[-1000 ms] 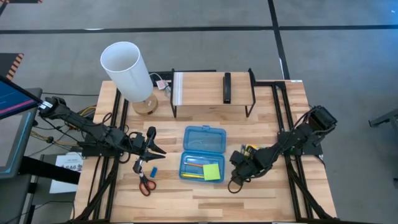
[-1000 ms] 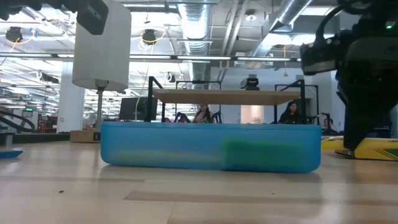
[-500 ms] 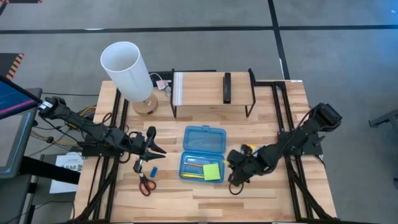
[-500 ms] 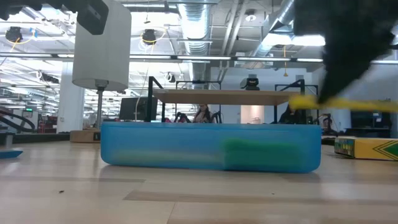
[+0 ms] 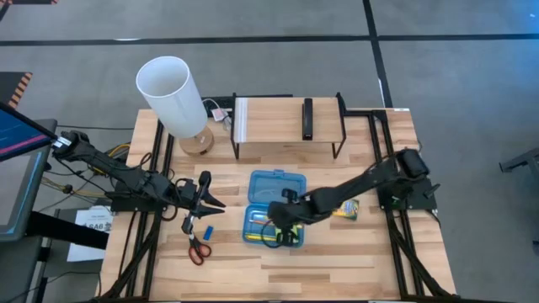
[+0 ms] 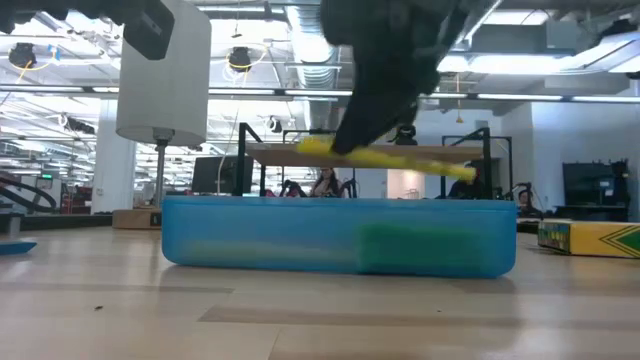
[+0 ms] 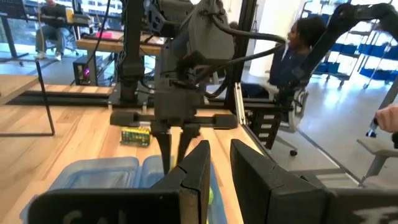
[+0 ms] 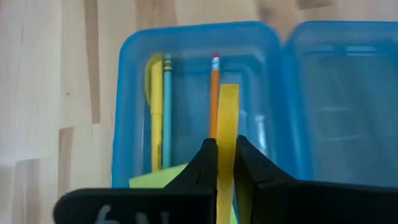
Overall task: Pack school essentials
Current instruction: Put the yellow pen into the blue supply box, then put the blue eraser into the blue supply box
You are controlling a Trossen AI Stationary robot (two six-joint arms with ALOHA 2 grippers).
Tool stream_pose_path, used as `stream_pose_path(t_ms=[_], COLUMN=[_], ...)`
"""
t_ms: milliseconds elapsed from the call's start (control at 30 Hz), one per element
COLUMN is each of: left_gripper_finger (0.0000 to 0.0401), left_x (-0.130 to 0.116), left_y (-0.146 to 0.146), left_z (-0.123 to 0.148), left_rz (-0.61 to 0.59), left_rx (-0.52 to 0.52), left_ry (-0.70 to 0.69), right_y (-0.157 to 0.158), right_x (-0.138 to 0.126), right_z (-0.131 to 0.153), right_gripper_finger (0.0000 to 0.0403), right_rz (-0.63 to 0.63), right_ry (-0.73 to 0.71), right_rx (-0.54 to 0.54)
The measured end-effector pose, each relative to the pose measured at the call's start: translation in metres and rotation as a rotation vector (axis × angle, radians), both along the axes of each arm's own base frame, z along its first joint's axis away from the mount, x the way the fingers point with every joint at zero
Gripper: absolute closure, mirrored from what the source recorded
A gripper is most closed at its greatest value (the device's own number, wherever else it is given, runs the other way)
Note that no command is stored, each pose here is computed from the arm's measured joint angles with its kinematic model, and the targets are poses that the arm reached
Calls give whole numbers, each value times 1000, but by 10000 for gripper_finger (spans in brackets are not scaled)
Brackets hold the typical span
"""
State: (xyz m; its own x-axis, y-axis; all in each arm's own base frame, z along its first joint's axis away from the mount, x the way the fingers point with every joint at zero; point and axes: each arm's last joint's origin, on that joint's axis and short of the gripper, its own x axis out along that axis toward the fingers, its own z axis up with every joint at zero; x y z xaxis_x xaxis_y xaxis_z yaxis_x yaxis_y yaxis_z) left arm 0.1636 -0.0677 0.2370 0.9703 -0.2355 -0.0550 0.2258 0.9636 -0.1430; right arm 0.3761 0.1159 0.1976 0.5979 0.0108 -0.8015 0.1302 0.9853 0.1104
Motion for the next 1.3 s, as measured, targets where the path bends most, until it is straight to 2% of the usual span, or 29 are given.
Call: stream_pose_path(t_ms=[133,300,367,600,733,1000,1300], left_gripper_finger=[351,351,351,351,351,351,351], left_x=[0,0,0,0,0,-3,-18], left_y=[0,0,0,0,0,-3,-13], left_z=[-1,-2,-2,-4,-5,-14,-36], left_rz=[1,1,2,12,19,16,197], left_rx=[-3,-7,-15,-56,-68,-158,-263], left_ry=[15,24,26,52,71,182,405], right_y=[-2,-7,-8,-4,-4,1,8], right_x=[14,17,13,13,14,19,15], right_z=[-14,-22,-22,-18,-15,-1,6], right_gripper_finger=[359,336,319,247,221,224,241], right_rz=[47,61,62,71,71,123,194], right_ry=[28,56,89,67,65,24,26], right_rx=[-11,5,-3,3,3,-21,-60])
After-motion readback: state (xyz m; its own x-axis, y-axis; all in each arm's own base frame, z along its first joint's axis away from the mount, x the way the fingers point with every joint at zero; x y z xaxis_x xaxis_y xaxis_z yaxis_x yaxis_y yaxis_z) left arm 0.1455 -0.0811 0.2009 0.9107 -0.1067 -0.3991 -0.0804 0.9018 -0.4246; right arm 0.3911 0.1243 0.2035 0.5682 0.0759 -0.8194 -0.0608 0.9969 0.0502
